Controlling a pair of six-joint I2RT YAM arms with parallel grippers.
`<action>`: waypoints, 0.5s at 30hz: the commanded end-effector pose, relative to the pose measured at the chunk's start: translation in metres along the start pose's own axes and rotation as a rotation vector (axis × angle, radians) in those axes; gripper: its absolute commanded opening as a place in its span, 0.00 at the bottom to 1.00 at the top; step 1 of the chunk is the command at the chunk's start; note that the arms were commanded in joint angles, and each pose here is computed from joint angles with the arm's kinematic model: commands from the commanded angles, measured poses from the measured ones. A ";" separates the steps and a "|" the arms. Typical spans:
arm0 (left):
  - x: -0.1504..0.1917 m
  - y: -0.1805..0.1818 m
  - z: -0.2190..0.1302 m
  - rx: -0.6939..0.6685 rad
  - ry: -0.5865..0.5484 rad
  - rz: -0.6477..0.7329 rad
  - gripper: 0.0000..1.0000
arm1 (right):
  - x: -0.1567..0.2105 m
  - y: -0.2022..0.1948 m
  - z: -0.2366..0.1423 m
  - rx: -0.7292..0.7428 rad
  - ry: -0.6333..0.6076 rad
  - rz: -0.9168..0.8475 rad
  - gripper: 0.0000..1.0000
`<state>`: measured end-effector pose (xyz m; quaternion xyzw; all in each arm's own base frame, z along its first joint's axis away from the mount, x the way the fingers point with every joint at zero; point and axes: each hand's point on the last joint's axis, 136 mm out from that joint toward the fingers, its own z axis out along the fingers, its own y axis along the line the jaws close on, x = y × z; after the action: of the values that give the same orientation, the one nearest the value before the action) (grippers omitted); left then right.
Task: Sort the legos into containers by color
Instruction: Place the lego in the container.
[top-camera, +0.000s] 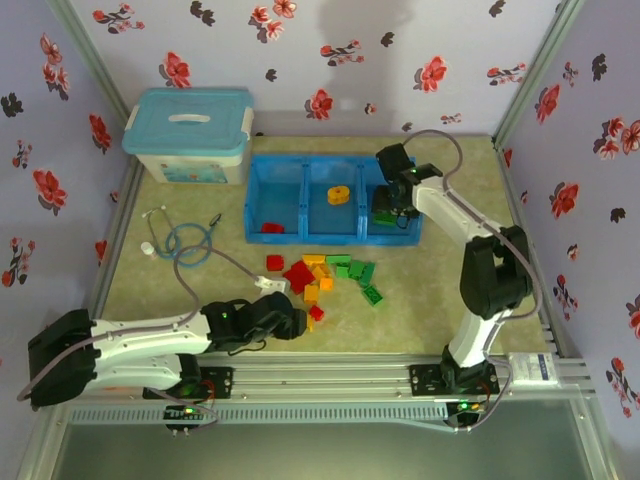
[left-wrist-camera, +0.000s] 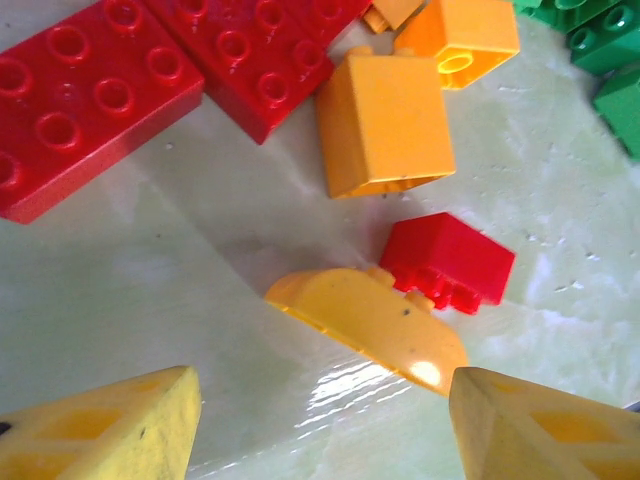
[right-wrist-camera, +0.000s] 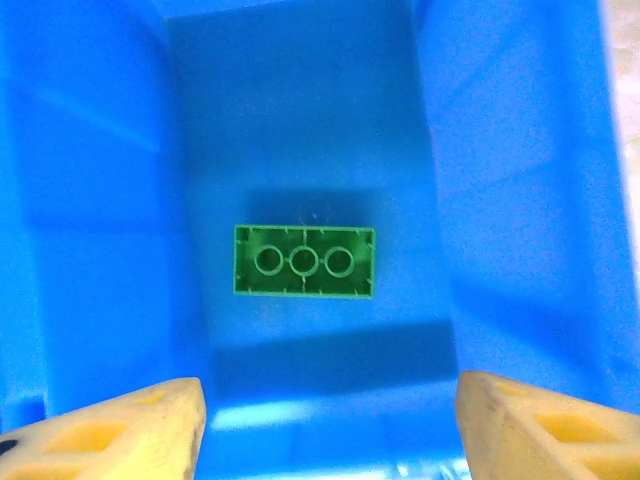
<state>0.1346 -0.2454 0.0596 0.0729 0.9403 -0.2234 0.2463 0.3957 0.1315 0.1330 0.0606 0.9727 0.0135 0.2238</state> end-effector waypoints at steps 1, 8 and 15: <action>-0.007 -0.023 0.001 0.067 -0.010 -0.064 0.68 | 0.008 0.000 -0.027 -0.045 -0.055 0.022 0.67; -0.004 -0.027 0.013 0.006 0.041 -0.081 0.67 | 0.038 -0.002 -0.042 -0.095 -0.076 0.041 0.66; -0.001 -0.021 0.023 -0.048 0.062 -0.098 0.62 | 0.063 -0.012 -0.045 -0.110 -0.084 0.065 0.65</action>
<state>0.1375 -0.2706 0.0470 0.0420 0.9535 -0.2119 0.2103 0.3226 0.1261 0.1406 0.0674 0.9634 0.0556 0.2534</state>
